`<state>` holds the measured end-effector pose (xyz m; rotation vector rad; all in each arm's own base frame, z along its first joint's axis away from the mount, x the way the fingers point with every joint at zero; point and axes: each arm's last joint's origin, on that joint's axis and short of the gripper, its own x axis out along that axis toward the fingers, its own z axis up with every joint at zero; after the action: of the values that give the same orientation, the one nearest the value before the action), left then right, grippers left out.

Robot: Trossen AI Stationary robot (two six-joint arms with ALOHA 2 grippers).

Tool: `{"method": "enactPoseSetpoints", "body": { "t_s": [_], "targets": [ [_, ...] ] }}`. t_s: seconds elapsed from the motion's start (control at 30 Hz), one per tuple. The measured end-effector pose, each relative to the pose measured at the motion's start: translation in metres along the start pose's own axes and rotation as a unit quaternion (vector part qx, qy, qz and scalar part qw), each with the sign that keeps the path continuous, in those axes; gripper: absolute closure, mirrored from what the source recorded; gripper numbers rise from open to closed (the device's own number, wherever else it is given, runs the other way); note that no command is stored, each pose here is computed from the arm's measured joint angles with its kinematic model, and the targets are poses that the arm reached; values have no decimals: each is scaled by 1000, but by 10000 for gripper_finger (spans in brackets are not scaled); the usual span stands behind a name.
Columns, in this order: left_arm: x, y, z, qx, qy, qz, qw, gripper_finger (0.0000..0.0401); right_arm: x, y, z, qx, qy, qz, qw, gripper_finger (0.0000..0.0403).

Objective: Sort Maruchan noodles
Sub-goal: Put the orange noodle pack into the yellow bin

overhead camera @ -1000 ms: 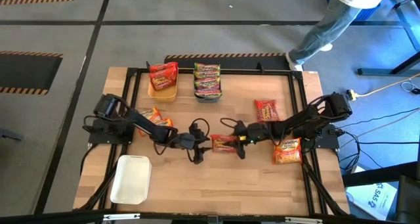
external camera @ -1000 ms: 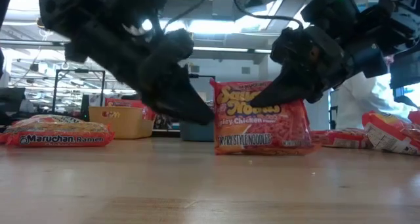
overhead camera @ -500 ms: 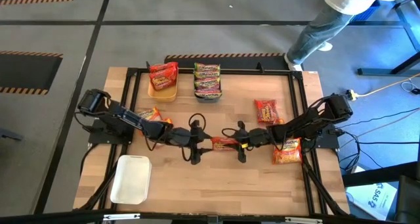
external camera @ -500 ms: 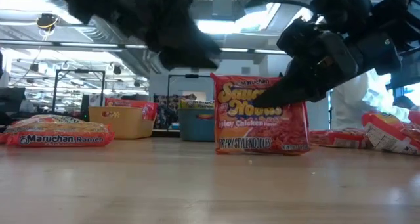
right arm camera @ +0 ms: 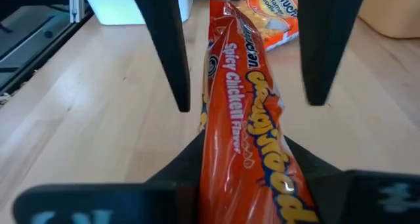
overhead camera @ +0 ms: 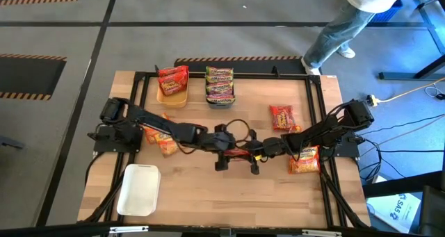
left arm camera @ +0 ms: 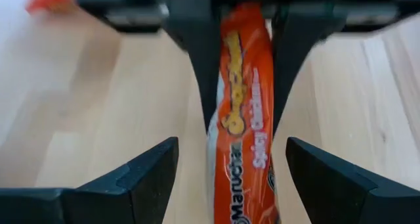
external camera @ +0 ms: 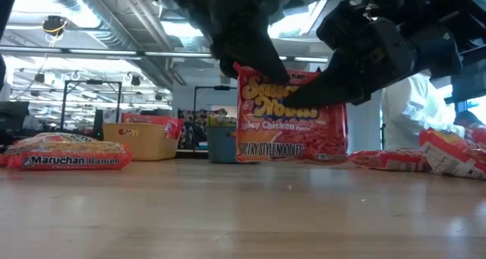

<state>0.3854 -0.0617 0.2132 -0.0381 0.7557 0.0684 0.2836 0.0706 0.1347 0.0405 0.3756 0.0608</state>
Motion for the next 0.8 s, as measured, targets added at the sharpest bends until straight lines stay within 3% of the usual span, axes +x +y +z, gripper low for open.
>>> {"method": "enactPoseSetpoints", "body": {
  "t_s": [0.17,0.43,0.8],
  "targets": [
    [16,5,7,-7,88,5,996,125,0,0,0,0,0,0,1000,301],
    [25,12,18,-16,131,-5,991,134,0,0,-1,-1,6,-3,1000,311],
    [25,12,14,-10,154,-13,988,233,0,-1,-1,-1,5,-9,1000,304]
  ]
}}
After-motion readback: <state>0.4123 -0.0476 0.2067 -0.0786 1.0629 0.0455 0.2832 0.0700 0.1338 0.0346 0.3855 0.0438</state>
